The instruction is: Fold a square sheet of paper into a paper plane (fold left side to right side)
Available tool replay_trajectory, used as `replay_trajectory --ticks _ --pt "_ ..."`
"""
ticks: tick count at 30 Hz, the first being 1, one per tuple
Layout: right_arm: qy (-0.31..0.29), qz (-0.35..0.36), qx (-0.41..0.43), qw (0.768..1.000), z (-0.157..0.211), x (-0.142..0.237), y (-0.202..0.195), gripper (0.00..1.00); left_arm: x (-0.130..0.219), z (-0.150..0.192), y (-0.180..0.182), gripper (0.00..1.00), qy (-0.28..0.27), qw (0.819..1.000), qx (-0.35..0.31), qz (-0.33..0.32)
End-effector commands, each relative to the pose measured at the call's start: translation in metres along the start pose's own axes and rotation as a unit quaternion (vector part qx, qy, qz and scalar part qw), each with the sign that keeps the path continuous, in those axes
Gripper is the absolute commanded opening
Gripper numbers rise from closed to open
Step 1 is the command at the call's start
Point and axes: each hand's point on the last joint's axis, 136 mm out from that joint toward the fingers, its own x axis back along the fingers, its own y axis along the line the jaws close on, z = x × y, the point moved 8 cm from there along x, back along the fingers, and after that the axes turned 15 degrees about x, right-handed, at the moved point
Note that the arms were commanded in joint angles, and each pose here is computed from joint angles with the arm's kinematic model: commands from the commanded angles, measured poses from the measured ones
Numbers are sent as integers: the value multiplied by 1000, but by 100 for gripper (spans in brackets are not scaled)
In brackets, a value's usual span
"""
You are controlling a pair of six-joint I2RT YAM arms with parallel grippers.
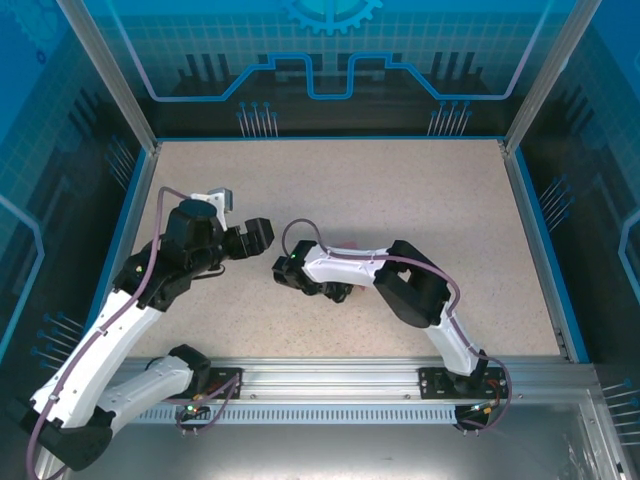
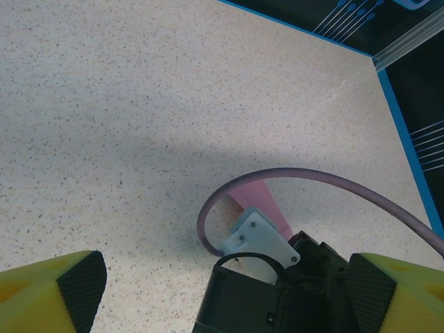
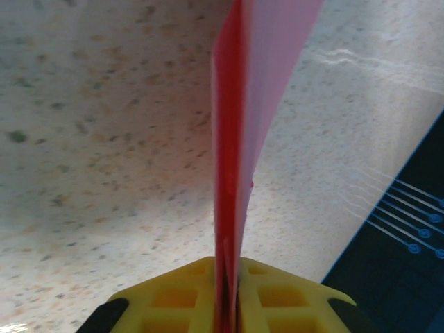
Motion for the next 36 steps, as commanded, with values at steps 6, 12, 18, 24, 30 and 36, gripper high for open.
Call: replay_trajectory --ticks 6,12,18,24,30,36 --pt "-41 -137 9 990 1 15 20 42 -9 8 11 94 19 1000 4 -22" --pt "-108 -202 -41 973 25 42 5 64 -29 18 15 96 58 998 27 -23" --pt "-182 -260 -131 939 63 54 -24 77 -75 40 18 95 137 987 79 15" --pt "-263 -291 -231 890 108 48 -57 85 -124 63 21 90 210 969 123 44" --pt "-350 -311 -342 815 150 34 -76 99 -165 87 11 86 266 957 112 35" --pt "-379 -326 -411 762 183 11 -73 99 -209 111 -5 80 305 949 82 15"
